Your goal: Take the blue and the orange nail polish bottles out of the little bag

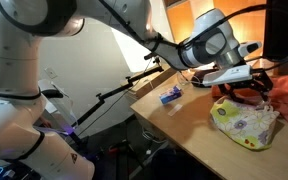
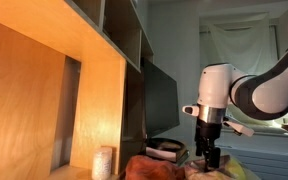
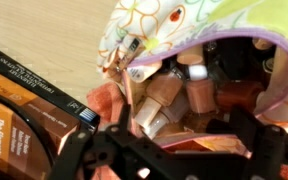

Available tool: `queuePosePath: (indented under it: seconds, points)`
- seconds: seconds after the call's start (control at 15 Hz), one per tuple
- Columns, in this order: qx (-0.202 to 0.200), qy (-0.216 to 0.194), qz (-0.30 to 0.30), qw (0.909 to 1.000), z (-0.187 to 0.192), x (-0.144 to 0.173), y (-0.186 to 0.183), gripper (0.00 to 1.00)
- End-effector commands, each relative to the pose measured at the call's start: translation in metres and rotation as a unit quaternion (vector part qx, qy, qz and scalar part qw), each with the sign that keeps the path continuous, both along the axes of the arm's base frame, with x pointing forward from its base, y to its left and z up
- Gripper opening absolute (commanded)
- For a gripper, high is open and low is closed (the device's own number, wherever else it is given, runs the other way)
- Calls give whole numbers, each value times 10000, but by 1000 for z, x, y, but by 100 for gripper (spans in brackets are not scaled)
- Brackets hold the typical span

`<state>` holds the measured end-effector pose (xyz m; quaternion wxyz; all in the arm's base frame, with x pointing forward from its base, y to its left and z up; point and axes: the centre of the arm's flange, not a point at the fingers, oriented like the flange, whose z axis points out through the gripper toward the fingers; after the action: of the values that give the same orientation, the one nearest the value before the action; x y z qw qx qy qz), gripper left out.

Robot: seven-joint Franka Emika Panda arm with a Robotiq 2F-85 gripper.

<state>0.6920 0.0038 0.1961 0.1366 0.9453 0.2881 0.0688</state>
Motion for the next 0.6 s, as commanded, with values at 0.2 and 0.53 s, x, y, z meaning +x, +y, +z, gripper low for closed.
queuePosePath:
  seconds: [0.2,0.53]
  points:
    - [101,320,143,9993,-5,24,-2,100]
    - [211,588,175,9979,-15,37,-6,100]
